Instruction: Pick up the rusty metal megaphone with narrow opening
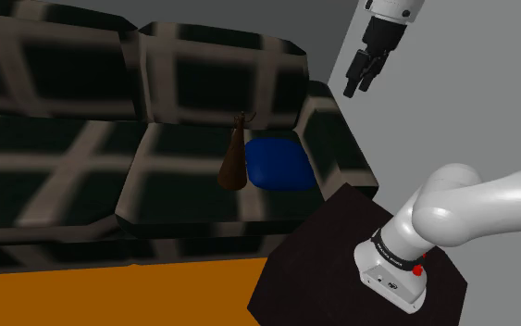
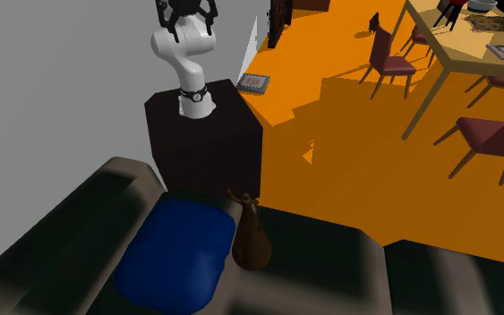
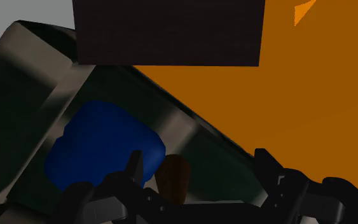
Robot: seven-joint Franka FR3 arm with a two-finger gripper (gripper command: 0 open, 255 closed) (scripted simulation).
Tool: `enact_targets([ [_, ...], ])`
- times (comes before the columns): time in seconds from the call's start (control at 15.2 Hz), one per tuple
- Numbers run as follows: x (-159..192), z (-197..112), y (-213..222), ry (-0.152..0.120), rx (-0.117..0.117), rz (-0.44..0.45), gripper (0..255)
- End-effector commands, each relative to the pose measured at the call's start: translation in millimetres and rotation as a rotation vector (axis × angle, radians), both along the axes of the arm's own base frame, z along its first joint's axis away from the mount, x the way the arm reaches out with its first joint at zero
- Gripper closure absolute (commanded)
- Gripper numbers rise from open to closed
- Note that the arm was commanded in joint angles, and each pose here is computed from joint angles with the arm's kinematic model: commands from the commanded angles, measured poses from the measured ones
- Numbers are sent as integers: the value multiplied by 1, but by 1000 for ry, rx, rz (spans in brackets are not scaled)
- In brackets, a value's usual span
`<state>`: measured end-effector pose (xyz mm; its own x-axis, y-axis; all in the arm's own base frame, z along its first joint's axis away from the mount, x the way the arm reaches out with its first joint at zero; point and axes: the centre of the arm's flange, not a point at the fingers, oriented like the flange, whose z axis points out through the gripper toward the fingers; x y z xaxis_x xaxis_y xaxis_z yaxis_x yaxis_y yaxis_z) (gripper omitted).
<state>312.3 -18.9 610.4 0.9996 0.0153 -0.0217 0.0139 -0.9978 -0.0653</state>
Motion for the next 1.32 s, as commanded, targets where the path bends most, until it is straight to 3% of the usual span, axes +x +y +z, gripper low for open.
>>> enact_targets([
  [0.0, 0, 0, 0, 0, 0, 0, 0],
  [1.25, 145, -182, 53, -113, -12, -248, 0],
])
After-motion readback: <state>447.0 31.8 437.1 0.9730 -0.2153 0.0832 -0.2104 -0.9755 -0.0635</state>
